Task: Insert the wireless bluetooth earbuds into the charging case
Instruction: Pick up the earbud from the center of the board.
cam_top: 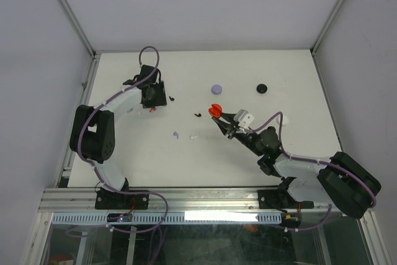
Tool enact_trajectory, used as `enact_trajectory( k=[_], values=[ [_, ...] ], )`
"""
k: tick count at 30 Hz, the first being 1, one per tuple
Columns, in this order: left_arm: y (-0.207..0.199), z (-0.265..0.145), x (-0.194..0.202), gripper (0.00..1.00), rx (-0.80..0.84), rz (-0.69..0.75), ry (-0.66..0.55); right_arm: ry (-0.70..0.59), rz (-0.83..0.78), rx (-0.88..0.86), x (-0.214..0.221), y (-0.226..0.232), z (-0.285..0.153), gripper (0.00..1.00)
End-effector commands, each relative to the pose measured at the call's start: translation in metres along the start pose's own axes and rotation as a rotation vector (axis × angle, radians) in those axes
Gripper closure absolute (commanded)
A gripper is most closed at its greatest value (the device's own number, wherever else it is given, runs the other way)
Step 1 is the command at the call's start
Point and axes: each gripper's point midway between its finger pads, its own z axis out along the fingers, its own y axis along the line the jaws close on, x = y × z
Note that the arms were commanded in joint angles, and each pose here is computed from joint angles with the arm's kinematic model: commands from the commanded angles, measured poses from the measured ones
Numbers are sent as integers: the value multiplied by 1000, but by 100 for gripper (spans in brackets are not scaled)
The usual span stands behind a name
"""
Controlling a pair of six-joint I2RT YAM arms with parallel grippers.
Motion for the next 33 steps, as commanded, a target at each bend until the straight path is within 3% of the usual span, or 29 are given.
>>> enact_trajectory(
  k=[1,6,16,26,33],
  values=[
    [-2,-29,-37,47,-13,65,-118,-72,-5,20,-21,-5,2,100],
    [10,-21,-37,46,-61,181,-57,-71,-7,22,-20,-5,0,100],
    [15,2,-34,46,-2,450,92,-70,-17,28,-19,-6,-4,100],
    [35,20,-30,47,8,464,165,-67,-16,24,-17,-5,-6,100],
    [32,27,-24,57,29,458,192,-67,-17,33,-17,-6,-6,100]
  ],
)
